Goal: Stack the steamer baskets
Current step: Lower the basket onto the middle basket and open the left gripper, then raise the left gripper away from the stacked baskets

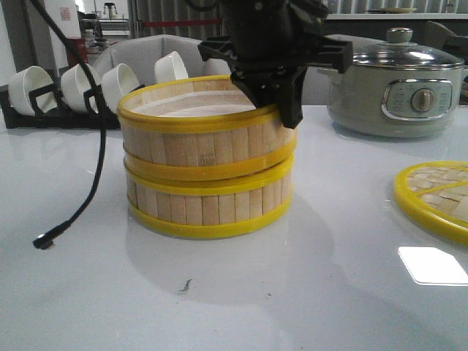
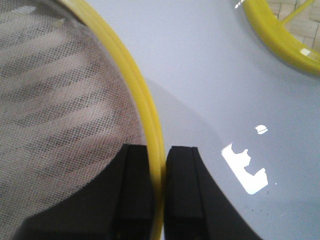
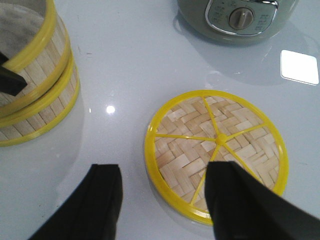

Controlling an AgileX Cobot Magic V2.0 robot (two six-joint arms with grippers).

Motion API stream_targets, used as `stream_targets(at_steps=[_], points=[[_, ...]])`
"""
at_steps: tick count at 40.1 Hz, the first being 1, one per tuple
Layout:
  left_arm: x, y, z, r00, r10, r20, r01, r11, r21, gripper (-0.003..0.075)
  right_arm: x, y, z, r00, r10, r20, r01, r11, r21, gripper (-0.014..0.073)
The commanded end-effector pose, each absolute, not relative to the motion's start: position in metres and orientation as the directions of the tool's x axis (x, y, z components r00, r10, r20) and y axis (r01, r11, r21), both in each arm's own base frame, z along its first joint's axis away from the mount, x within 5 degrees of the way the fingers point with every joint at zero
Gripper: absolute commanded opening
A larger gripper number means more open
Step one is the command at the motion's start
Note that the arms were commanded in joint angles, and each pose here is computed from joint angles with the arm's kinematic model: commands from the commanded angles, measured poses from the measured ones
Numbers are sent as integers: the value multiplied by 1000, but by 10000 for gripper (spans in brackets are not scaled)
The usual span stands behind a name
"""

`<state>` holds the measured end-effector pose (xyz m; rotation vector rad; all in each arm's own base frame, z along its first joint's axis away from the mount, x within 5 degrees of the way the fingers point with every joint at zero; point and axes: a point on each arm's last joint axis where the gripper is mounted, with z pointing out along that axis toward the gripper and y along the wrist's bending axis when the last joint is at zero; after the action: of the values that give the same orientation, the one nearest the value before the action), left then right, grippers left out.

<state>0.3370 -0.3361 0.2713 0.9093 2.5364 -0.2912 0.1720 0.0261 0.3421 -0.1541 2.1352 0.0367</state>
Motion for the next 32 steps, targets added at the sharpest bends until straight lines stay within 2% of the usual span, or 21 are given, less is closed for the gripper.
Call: stream_targets(at_steps=[1,21,26,30,32], points=[[334,-334,311,-644,499,-580,648,759,-67,94,175,27,360,-433,-95,-896,-129,991,-42,470],[336,-334,312,-633,498,-593,649,759,-55,119,175,27,360,-433,-95,-896,-129,991,-42,470],[336,-334,312,-631,496,-597,649,759,-56,264,175,27,360,-433,-95,-896,-129,991,-42,470],[336,-334,312,-632,494,-597,648,760,-57,414,175,27,360,-433,-95,-896,-129,991,-42,470],[336,-334,312,-632,494,-597,648,760,-57,447,175,27,360,-433,-95,-896,-129,991,-42,470]])
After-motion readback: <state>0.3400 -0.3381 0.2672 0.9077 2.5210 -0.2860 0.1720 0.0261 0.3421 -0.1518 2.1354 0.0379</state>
